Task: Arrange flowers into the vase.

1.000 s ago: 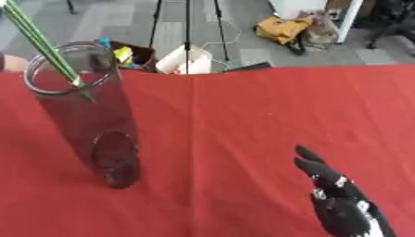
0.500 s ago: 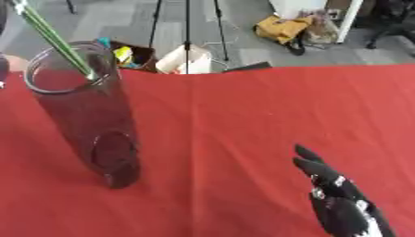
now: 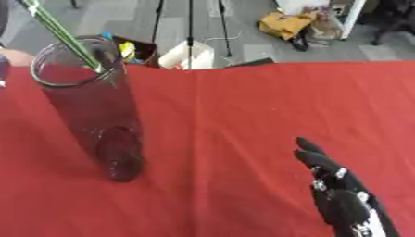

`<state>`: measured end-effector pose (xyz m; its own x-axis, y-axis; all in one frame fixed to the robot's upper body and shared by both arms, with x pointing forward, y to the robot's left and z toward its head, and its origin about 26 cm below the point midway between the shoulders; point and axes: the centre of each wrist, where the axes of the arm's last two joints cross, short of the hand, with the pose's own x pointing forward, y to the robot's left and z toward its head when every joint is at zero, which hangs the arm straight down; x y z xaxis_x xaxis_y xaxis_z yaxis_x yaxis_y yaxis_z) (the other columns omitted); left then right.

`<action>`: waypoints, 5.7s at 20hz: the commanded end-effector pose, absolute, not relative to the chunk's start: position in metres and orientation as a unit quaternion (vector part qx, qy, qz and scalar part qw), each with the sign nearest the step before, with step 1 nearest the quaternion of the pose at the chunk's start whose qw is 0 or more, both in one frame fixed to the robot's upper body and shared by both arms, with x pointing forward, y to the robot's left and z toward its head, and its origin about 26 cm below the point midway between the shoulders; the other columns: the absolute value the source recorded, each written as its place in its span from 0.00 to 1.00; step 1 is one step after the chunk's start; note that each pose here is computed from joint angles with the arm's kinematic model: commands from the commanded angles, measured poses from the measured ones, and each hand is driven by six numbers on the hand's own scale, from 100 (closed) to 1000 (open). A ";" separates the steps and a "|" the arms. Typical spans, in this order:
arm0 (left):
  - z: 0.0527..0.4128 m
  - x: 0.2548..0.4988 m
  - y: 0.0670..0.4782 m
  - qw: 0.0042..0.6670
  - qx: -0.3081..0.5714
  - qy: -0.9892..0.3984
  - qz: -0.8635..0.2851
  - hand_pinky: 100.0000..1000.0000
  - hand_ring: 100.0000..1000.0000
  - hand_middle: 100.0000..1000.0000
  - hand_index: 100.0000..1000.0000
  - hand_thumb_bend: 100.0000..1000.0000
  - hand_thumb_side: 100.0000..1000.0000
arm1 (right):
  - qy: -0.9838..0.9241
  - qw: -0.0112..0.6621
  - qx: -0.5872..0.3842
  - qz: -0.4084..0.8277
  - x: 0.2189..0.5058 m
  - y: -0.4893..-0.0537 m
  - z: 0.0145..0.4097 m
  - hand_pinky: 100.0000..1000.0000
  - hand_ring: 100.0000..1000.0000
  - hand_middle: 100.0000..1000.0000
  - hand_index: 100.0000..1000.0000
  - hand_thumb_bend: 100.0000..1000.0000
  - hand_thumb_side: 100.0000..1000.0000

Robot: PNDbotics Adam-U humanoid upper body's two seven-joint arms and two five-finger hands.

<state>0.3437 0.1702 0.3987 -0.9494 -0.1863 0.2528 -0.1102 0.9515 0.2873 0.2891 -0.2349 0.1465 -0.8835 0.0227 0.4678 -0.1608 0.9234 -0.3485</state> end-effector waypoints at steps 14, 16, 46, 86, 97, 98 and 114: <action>0.398 0.344 0.186 0.174 0.163 -0.954 -0.184 0.00 0.10 0.08 0.27 0.00 0.51 | -0.952 0.236 0.034 0.192 0.287 -0.241 0.149 0.96 1.00 0.04 0.86 0.00 1.00; 0.397 0.345 0.187 0.182 0.169 -0.949 -0.195 0.00 0.15 0.12 0.31 0.00 0.50 | -0.952 0.237 0.034 0.191 0.286 -0.242 0.149 0.95 1.00 0.04 0.86 0.00 1.00; 0.388 0.353 0.197 0.243 0.220 -0.898 -0.295 0.46 0.59 0.55 0.74 0.00 0.54 | -0.951 0.243 0.030 0.191 0.287 -0.241 0.150 0.96 1.00 0.03 0.87 0.00 1.00; 0.386 0.357 0.210 0.218 0.267 -0.840 -0.419 0.77 0.81 0.82 0.99 0.00 0.73 | -0.948 0.249 0.029 0.198 0.288 -0.238 0.151 0.97 1.00 0.02 0.87 0.00 1.00; 0.387 0.358 0.210 0.214 0.252 -0.837 -0.436 0.80 0.84 0.86 1.00 0.00 0.94 | -0.947 0.251 0.030 0.201 0.288 -0.237 0.151 0.97 1.00 0.01 0.87 0.00 1.00; 0.387 0.358 0.210 0.213 0.250 -0.838 -0.437 0.80 0.84 0.86 1.00 0.00 0.95 | -0.946 0.250 0.031 0.201 0.288 -0.237 0.151 0.97 1.00 0.01 0.87 0.00 1.00; 0.388 0.358 0.218 0.179 0.272 -0.790 -0.520 0.92 0.93 0.97 1.00 0.00 1.00 | -0.946 0.253 0.028 0.202 0.288 -0.237 0.151 0.97 1.00 0.01 0.87 0.00 1.00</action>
<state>0.3631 0.2088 0.3745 -0.8015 -0.5965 0.0427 -0.1969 0.3307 0.9230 0.2887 -0.2382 0.1461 -0.8619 0.0446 0.5052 -0.1618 0.9199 -0.3573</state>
